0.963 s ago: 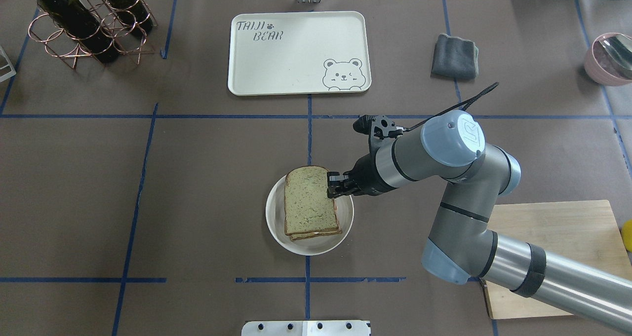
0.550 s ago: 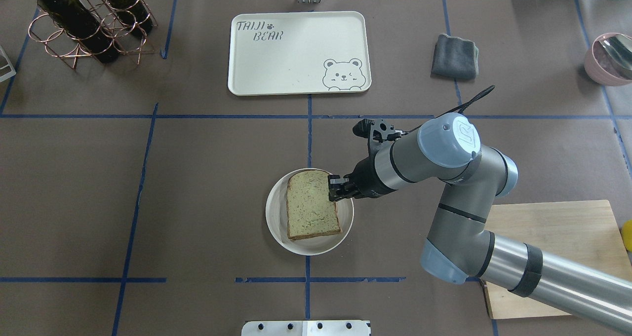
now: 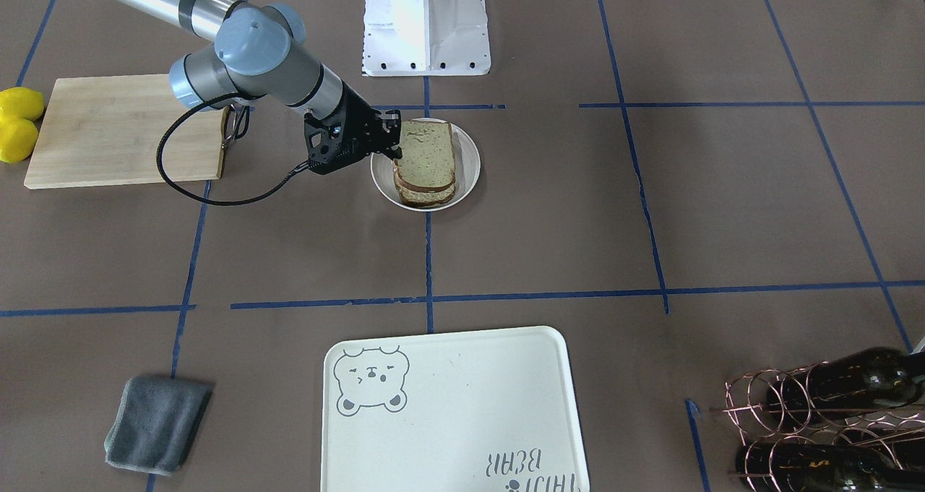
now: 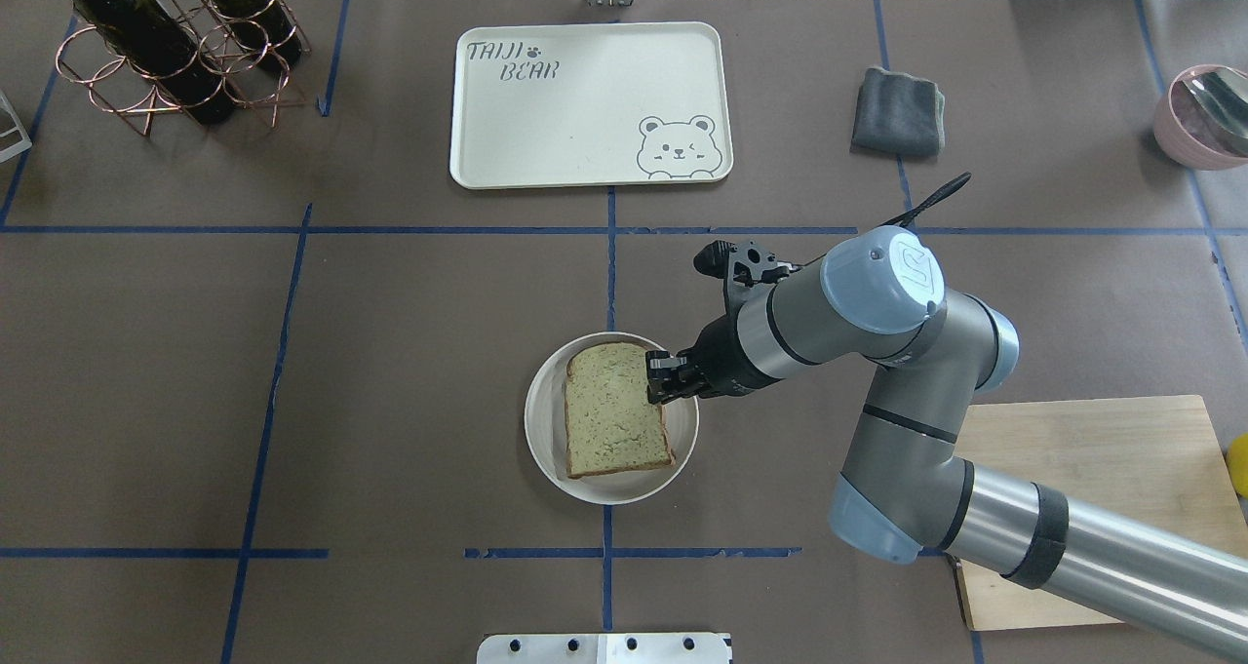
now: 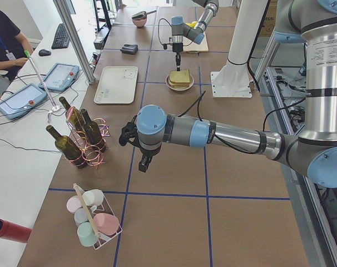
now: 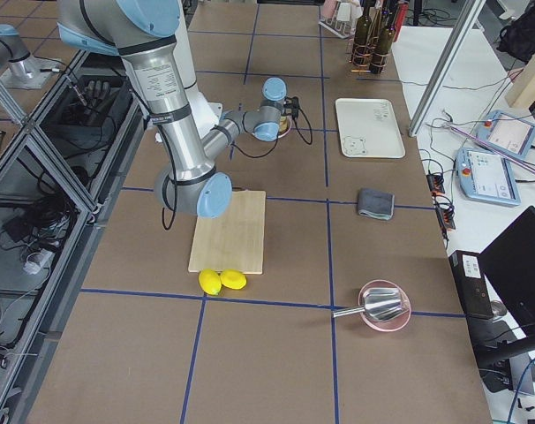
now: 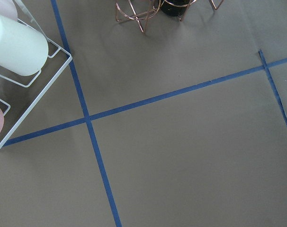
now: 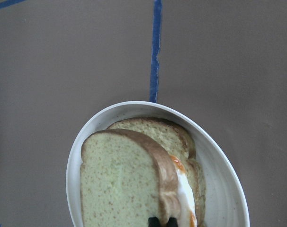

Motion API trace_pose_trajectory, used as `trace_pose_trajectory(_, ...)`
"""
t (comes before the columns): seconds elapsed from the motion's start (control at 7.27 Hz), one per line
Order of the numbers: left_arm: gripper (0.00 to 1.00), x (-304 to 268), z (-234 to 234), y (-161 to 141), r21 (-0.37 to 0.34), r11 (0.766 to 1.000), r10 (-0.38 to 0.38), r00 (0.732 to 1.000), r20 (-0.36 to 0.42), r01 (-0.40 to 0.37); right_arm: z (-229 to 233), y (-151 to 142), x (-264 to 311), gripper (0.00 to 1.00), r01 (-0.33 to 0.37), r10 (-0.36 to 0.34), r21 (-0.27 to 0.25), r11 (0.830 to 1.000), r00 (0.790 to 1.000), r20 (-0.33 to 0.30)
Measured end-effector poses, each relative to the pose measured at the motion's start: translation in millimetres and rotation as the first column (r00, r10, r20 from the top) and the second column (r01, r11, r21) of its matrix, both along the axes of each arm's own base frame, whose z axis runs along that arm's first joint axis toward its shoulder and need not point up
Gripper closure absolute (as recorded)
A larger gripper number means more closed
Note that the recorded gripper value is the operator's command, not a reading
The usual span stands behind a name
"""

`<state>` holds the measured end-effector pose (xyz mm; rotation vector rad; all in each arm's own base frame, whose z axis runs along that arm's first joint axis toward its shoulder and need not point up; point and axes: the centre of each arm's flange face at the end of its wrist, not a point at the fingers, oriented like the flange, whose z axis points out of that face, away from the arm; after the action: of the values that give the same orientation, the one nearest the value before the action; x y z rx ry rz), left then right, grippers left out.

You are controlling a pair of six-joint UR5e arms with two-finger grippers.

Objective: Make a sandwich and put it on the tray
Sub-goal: 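Lower the bread slice onto the egg toast and open the right gripper, then withdraw the right gripper from the plate while the left arm reaches toward the plate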

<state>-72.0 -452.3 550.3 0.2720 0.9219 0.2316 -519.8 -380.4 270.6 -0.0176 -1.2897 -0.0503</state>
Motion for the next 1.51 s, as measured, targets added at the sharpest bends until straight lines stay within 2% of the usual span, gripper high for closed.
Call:
trace_pose_trajectory(0.41, 0.0, 0, 0, 0, -0.001, 1.0, 0.0, 1.0, -0.004, 0.0, 2, -3, 0, 0.0, -0.006, 0.006, -0.009, 1.0, 1.0, -0.002)
trace_pose_trajectory(0.55, 0.0, 2, -2, -1, 0.002, 1.0, 0.005, 1.0, -0.022, -0.005, 0, -5, 4, 0.0, -0.008, 0.008, -0.008, 1.0, 1.0, 0.003)
trace_pose_trajectory(0.69, 0.0, 13, -10, -4, 0.004, 1.0, 0.017, 0.996, -0.084, -0.017, -2, -11, 15, 0.0, -0.009, 0.009, -0.012, 1.0, 1.0, 0.012)
trace_pose_trajectory(0.96, 0.0, 58, -44, -11, -0.052, 0.999, -0.005, 0.976, -0.22, -0.007, 23, -31, 79, 0.0, -0.037, 0.037, -0.046, 0.998, 0.999, 0.005)
trace_pose_trajectory(1.1, 0.0, 89, -64, -11, -0.1, 0.995, -0.041, 0.965, -0.26, 0.015, 55, -40, 127, 0.0, -0.087, 0.086, -0.072, 0.994, 0.996, -0.027)
trace_pose_trajectory(1.38, 0.0, 170, -101, -5, -0.158, 0.985, -0.111, 0.958, -0.263, 0.071, 119, -53, 211, 0.0, -0.192, 0.182, -0.092, 0.977, 0.977, -0.111)
trace_pose_trajectory(1.51, 0.01, 214, -128, -4, -0.207, 0.976, -0.128, 0.949, -0.287, 0.069, 148, -54, 243, 0.0, -0.209, 0.198, -0.067, 0.976, 0.969, -0.148)
